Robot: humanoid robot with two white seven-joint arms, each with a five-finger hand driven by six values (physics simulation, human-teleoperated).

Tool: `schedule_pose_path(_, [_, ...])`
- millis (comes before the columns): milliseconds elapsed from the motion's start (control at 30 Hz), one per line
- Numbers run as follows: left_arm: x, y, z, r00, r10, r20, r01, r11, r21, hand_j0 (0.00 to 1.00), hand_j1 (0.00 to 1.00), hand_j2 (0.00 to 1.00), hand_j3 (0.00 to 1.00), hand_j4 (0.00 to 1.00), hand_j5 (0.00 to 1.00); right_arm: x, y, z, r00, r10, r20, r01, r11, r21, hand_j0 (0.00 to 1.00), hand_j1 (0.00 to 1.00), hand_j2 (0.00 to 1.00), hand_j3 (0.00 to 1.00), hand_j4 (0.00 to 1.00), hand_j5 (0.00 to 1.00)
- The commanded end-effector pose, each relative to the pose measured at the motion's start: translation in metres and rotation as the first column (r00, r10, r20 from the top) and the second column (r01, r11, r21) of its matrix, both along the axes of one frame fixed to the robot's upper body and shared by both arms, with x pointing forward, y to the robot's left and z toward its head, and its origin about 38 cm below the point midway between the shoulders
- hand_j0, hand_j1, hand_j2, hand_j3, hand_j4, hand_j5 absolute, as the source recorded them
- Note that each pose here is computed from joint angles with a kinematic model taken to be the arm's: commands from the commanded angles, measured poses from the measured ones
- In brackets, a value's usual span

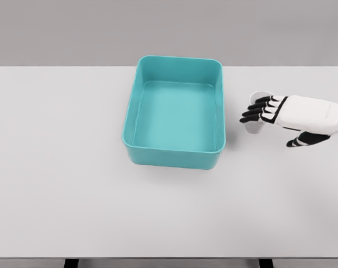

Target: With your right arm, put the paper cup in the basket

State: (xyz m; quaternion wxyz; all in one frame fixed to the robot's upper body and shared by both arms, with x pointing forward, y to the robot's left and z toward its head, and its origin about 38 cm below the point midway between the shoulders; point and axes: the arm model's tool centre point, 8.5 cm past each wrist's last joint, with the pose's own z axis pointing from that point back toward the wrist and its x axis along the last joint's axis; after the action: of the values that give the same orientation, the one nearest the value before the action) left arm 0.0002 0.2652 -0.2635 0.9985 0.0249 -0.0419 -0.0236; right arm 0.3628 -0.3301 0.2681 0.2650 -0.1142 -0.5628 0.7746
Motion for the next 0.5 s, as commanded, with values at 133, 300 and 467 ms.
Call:
schedule_pose_path(133, [0.0, 0.0, 0.0, 1.0, 0.0, 0.001, 0.0, 1.0, 0.0, 1.0, 1.0, 1.0, 1.0, 1.0, 1.0, 0.008, 0.0, -0.003, 0.999, -0.039, 0.02, 0.039, 0.999, 0.016, 1.0, 1.0, 1.0, 1.0, 1.0, 1.0])
schedule_pose_path(300, [0.0, 0.0, 0.0, 1.0, 0.0, 0.001, 0.0, 1.0, 0.0, 1.0, 1.0, 1.0, 1.0, 1.0, 1.0, 0.041, -0.035, -0.022, 0.964, -0.229, -0.135, 0.262, 0.902, 0.342, 1.0, 1.0, 1.0, 1.0, 1.0, 1.0])
schedule_pose_path(467, [0.0, 0.0, 0.0, 1.0, 0.0, 0.001, 0.0, 1.0, 0.0, 1.0, 1.0, 1.0, 1.0, 1.0, 1.0, 0.057, -0.067, -0.036, 0.902, -0.281, -0.329, 0.429, 0.683, 0.591, 1.0, 1.0, 1.0, 1.0, 1.0, 1.0])
